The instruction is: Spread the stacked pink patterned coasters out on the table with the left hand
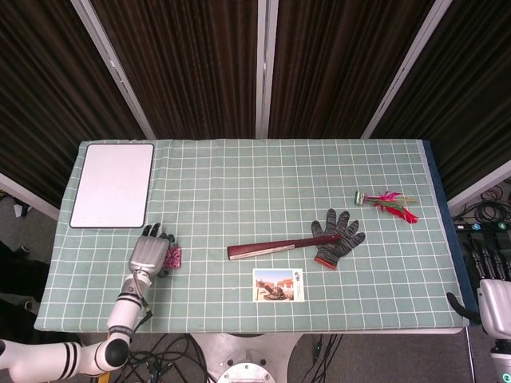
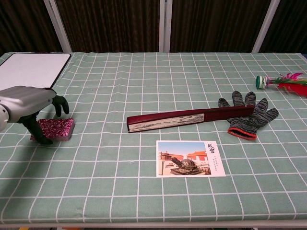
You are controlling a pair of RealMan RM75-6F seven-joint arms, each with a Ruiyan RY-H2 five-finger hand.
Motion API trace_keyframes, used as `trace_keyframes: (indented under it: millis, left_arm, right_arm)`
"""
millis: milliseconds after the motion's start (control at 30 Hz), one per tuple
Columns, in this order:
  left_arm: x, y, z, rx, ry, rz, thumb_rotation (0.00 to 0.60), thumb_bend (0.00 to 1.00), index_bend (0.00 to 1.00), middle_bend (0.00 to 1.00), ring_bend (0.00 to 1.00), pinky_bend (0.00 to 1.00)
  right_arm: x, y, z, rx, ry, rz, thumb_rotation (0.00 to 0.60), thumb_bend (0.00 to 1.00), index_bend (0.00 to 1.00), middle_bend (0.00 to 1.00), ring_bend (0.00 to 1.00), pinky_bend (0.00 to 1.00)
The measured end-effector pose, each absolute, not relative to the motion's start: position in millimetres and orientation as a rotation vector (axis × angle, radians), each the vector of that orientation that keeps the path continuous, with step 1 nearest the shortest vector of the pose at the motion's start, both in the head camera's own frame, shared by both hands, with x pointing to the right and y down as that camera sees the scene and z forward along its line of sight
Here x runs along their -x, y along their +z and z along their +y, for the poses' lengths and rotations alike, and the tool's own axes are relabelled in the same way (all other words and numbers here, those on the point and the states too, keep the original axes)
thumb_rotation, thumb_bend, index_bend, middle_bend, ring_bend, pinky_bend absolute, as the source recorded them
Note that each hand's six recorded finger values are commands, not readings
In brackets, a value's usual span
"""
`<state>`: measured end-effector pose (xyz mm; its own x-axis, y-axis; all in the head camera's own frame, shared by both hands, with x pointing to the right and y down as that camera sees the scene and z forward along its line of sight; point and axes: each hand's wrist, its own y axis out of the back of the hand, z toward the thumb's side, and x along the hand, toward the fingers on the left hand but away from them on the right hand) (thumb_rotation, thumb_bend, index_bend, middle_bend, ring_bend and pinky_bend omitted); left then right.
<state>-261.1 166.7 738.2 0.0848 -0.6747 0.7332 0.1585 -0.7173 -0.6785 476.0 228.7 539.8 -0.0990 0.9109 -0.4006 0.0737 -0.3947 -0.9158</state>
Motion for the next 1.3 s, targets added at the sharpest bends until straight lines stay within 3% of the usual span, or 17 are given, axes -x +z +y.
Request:
trace_keyframes:
  millis: [1300]
  left_arm:
    - [263.9, 734.4, 164.7, 1.755, -1.696, 0.556, 0.6, 0.25, 0.33, 0.42, 0.11, 0.1]
  right_arm:
    - [-482.4, 546.7, 227.7, 1.485, 1.608, -1.125, 0.6, 0.15, 0.0, 0.0, 0.0, 0.0]
